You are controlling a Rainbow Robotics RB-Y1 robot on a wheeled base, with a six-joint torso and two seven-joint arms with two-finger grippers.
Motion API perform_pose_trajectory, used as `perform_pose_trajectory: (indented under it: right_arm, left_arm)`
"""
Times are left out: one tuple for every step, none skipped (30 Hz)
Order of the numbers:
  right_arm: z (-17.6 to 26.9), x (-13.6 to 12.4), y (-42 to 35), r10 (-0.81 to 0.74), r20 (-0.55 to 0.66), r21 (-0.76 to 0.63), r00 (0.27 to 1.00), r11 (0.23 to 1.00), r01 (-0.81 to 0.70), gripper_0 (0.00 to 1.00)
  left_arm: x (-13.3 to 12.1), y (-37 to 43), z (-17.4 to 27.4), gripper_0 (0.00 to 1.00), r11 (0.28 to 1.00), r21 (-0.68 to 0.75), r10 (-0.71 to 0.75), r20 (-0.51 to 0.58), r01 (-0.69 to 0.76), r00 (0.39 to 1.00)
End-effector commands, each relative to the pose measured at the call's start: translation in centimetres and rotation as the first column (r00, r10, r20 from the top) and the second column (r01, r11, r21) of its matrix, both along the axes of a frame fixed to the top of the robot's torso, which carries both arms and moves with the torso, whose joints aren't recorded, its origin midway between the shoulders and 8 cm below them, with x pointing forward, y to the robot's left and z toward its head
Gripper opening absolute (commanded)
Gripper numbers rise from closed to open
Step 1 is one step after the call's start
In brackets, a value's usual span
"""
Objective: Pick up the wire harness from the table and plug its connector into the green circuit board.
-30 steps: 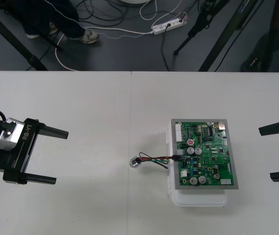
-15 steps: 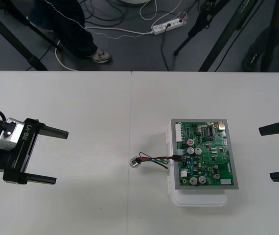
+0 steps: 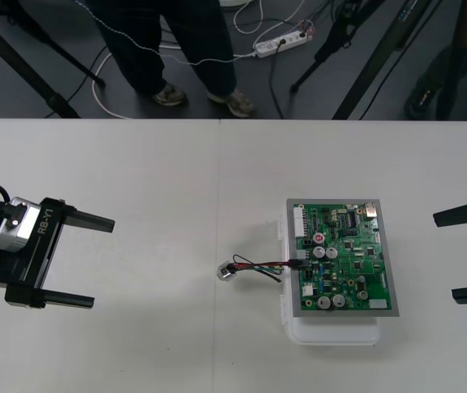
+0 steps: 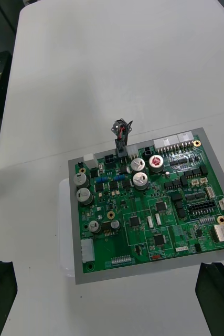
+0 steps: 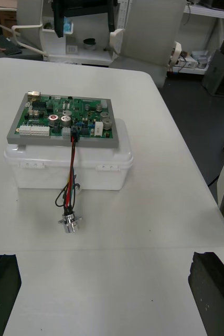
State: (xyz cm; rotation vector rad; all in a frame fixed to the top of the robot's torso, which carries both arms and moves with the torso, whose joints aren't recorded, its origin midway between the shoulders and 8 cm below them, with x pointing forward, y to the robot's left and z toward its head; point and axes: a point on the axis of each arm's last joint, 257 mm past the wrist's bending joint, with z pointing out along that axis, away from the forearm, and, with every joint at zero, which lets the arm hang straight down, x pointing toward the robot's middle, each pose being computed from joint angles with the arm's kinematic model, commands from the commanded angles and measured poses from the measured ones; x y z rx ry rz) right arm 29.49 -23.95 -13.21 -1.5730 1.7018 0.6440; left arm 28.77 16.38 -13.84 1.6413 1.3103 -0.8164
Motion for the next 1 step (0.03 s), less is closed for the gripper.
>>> perform_pose_trajectory:
  right_arm:
    - [0.10, -0.08, -0.54, 0.008, 0.033, -0.013, 0.999, 1.000, -0.007, 1.00]
  left_arm:
    - [-1.09, 1.21, -0.15, 0.94, 0.998, 0.058, -0.003, -0.028, 0.005, 1.000]
